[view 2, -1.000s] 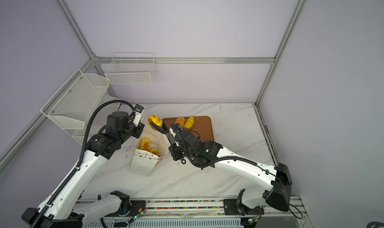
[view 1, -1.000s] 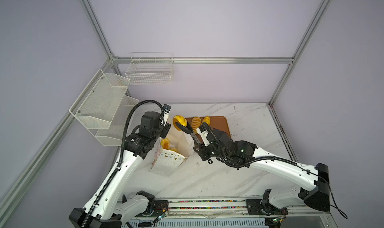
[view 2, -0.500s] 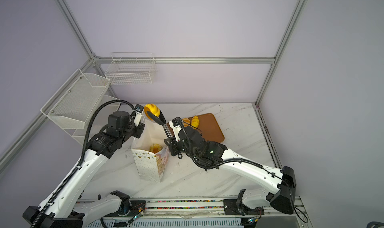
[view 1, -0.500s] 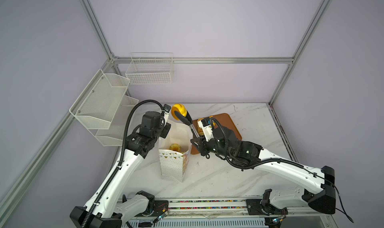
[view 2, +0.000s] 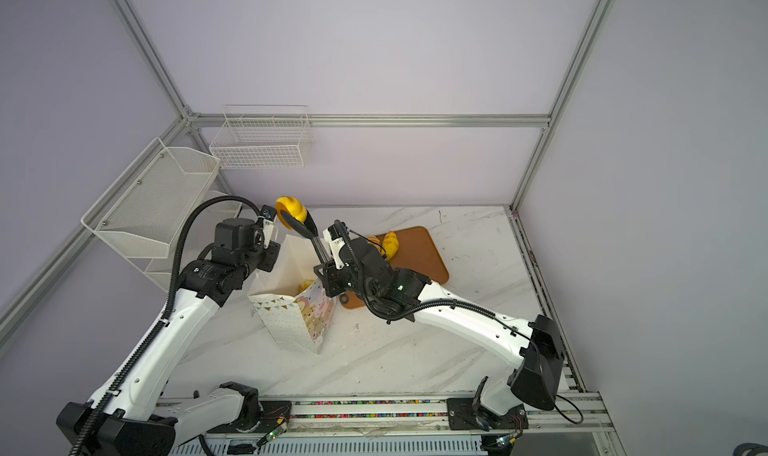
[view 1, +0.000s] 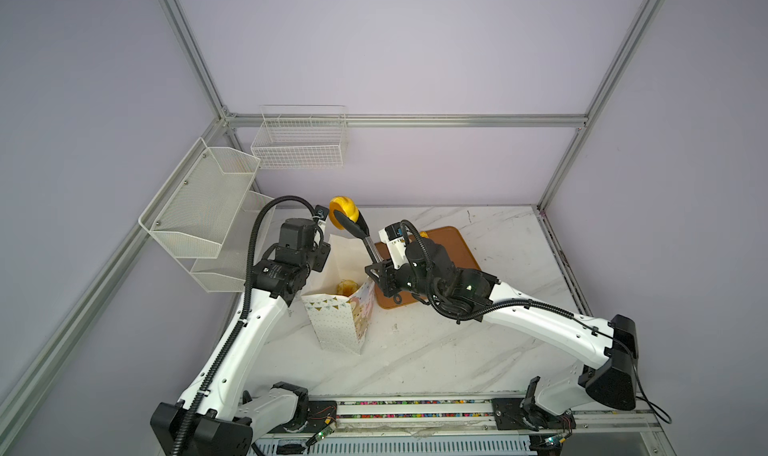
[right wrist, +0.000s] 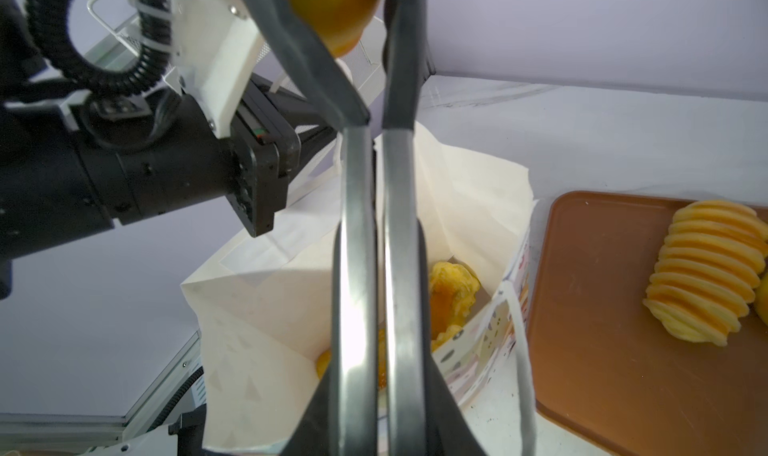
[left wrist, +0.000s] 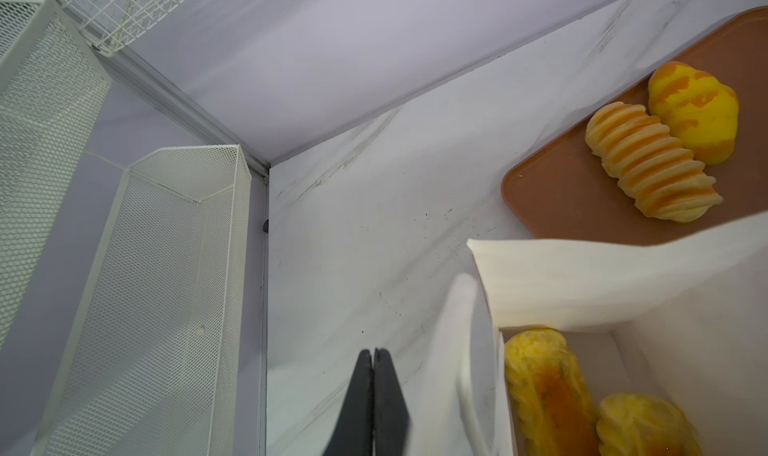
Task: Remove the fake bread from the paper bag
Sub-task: 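Lift a yellow flower-shaped bread out of the bag with the tongs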
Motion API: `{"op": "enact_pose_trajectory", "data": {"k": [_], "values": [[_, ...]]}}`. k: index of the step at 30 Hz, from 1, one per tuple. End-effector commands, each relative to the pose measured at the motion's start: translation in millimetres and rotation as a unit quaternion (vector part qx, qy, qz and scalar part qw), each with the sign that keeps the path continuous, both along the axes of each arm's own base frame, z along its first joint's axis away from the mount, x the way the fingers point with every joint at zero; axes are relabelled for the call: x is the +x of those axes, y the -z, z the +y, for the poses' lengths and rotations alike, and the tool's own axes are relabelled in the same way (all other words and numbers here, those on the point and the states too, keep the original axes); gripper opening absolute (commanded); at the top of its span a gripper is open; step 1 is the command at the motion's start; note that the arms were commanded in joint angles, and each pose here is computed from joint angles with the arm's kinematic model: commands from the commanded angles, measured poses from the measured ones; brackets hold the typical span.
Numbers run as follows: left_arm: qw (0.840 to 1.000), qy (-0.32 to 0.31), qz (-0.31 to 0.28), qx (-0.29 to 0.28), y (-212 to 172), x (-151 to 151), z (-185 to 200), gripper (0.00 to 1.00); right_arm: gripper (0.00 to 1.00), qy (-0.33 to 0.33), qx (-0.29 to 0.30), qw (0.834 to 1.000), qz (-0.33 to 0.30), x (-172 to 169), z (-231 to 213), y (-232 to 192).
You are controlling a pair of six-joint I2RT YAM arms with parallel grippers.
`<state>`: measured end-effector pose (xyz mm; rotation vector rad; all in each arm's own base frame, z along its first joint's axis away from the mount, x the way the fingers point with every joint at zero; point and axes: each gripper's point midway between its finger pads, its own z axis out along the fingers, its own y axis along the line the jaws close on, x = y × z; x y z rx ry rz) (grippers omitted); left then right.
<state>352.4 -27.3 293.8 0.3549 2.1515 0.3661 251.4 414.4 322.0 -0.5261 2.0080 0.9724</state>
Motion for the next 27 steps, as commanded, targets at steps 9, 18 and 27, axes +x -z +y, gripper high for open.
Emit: {"op": "enact_pose_trajectory", "data": {"k": [9, 18, 27], "values": [[0.999, 0.001, -0.038, 0.007, -43.9, 36.7, 12.5, 0.00, 0.16, 0.007, 0.113, 0.993, -0.040, 39.6, 20.5, -54.3], [0.997, 0.028, -0.049, 0.058, -61.2, 54.0, 1.7, 0.00, 0.16, 0.107, 0.158, 0.981, 0.039, 62.6, -11.1, -30.8], [0.991, 0.096, -0.019, 0.091, -25.3, 49.4, -53.4, 0.00, 0.16, 0.177, 0.176, 0.951, 0.180, 42.8, -46.6, 31.7]]}}
